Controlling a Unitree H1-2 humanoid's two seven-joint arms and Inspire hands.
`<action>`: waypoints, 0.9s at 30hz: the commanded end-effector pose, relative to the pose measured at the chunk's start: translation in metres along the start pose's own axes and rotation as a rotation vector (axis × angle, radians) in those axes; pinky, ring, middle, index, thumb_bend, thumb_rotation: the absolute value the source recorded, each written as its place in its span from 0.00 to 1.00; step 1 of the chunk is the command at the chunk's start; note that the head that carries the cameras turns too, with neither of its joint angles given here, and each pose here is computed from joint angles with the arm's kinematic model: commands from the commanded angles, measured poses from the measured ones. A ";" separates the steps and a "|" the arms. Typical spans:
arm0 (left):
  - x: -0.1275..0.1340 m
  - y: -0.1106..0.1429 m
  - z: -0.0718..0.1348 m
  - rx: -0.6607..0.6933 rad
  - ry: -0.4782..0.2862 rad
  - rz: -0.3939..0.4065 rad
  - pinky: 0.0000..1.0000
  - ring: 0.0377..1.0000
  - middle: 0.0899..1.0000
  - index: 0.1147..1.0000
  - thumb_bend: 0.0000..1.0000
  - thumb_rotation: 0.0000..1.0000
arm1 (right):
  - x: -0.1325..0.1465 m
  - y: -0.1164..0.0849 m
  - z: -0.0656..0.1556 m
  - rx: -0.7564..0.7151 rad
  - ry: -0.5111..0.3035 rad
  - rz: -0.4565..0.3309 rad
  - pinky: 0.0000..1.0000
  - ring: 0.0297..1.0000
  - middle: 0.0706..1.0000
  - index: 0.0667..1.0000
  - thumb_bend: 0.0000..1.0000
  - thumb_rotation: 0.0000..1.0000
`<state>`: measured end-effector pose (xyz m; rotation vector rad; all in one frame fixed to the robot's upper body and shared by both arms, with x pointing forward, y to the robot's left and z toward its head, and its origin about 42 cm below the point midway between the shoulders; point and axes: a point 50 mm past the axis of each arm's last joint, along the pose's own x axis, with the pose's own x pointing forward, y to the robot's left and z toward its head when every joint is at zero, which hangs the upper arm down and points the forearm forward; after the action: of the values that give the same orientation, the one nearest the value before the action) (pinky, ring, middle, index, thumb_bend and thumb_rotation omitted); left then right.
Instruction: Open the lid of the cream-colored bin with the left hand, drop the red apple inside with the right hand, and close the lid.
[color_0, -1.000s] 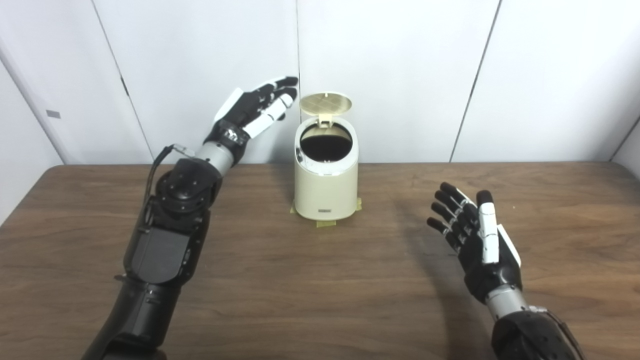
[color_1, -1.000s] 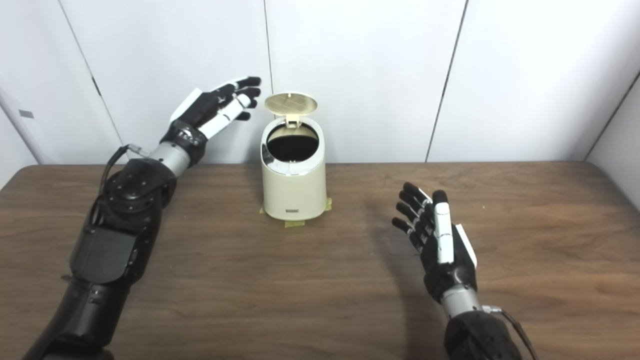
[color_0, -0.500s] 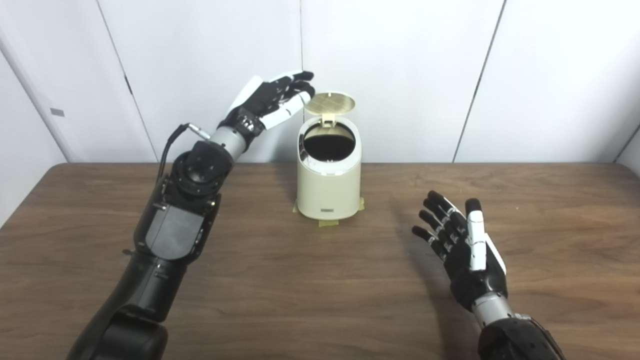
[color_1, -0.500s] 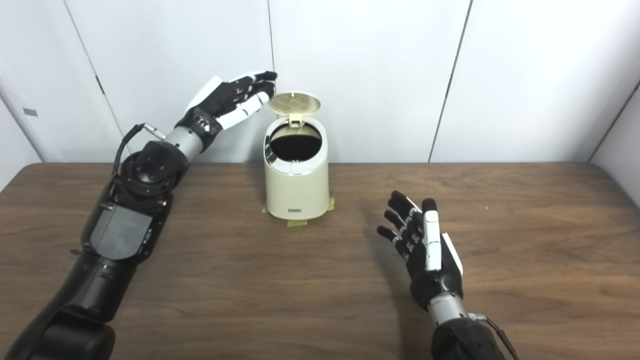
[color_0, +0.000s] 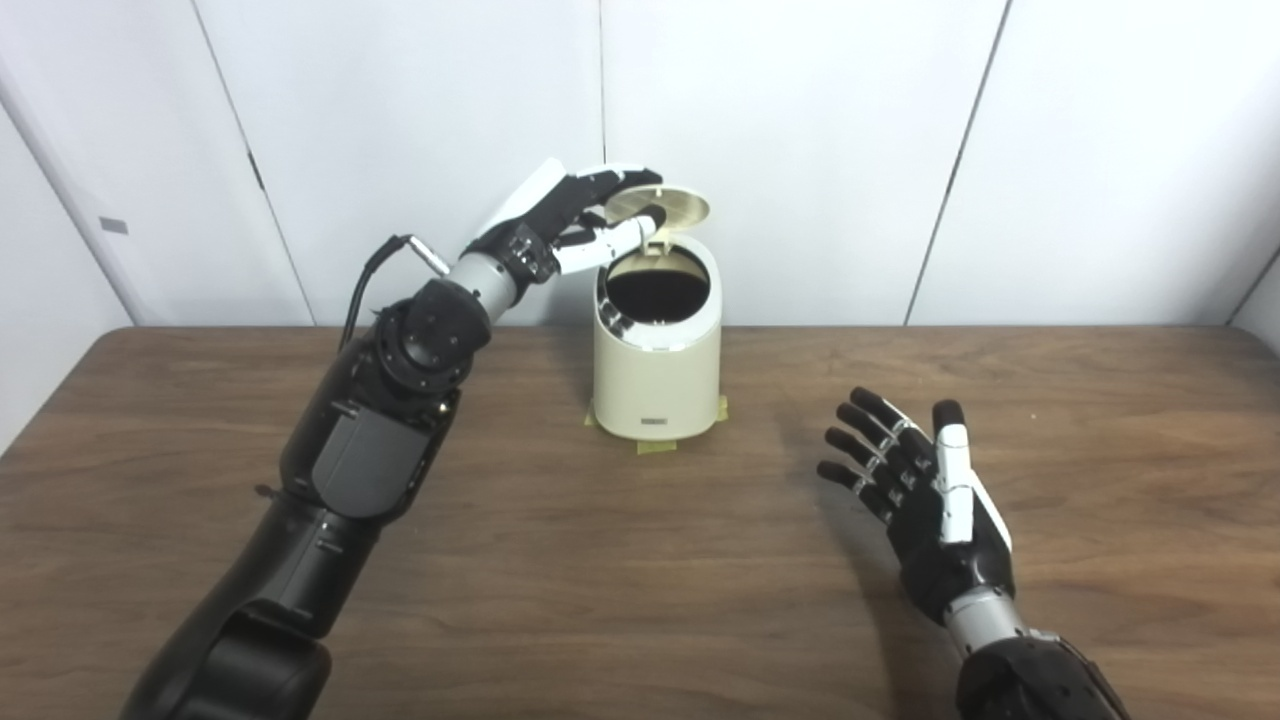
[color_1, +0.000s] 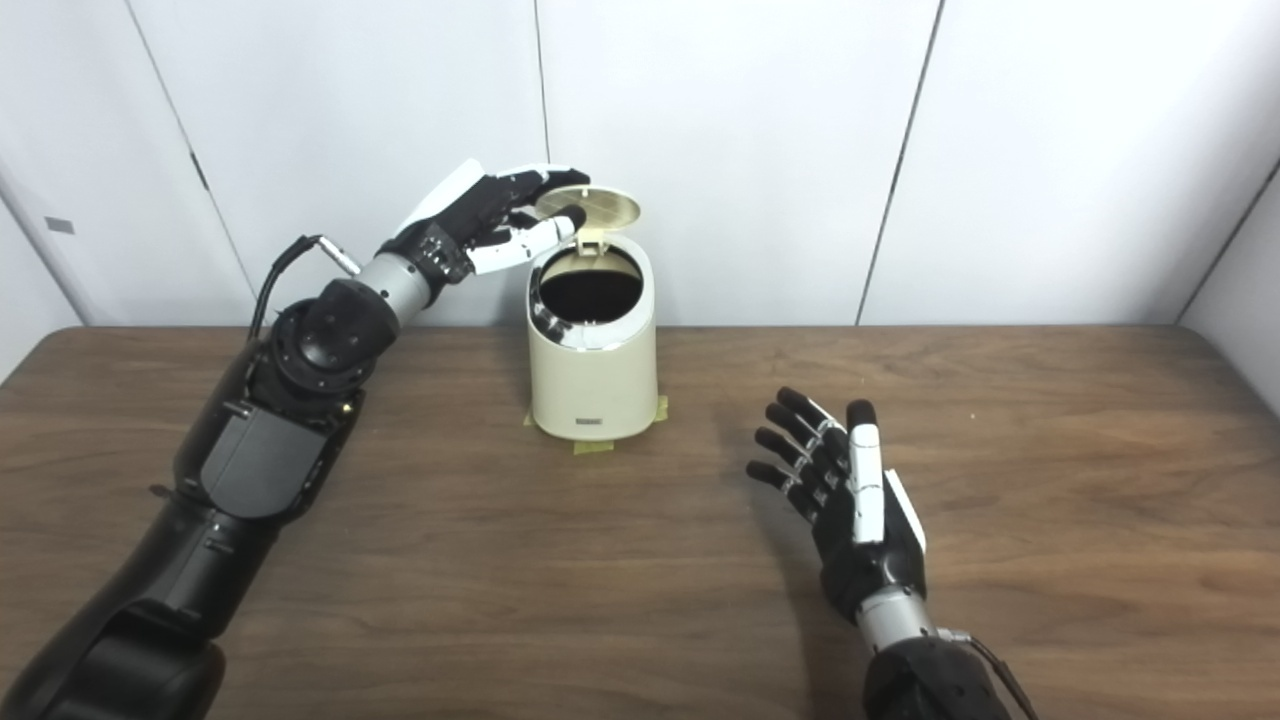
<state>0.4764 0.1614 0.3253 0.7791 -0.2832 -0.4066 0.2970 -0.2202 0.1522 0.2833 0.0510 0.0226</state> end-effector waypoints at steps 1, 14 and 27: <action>0.005 0.024 0.029 0.066 -0.101 0.043 0.79 0.85 0.85 0.83 0.39 0.59 | 0.008 0.006 0.017 0.003 -0.082 0.023 0.68 0.78 0.80 0.77 0.49 1.00; -0.011 0.026 0.034 0.417 -0.082 -0.012 0.78 0.85 0.83 0.78 0.47 0.71 | 0.009 0.004 0.017 0.020 -0.075 0.004 0.66 0.74 0.75 0.75 0.48 0.98; -0.022 0.022 0.028 0.628 -0.044 -0.077 0.77 0.86 0.83 0.78 0.52 0.67 | 0.007 0.006 0.022 0.023 -0.070 0.013 0.64 0.70 0.72 0.75 0.46 0.96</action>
<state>0.4511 0.1678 0.3352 1.3652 -0.3618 -0.4518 0.2976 -0.2214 0.1531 0.3030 0.0637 0.0074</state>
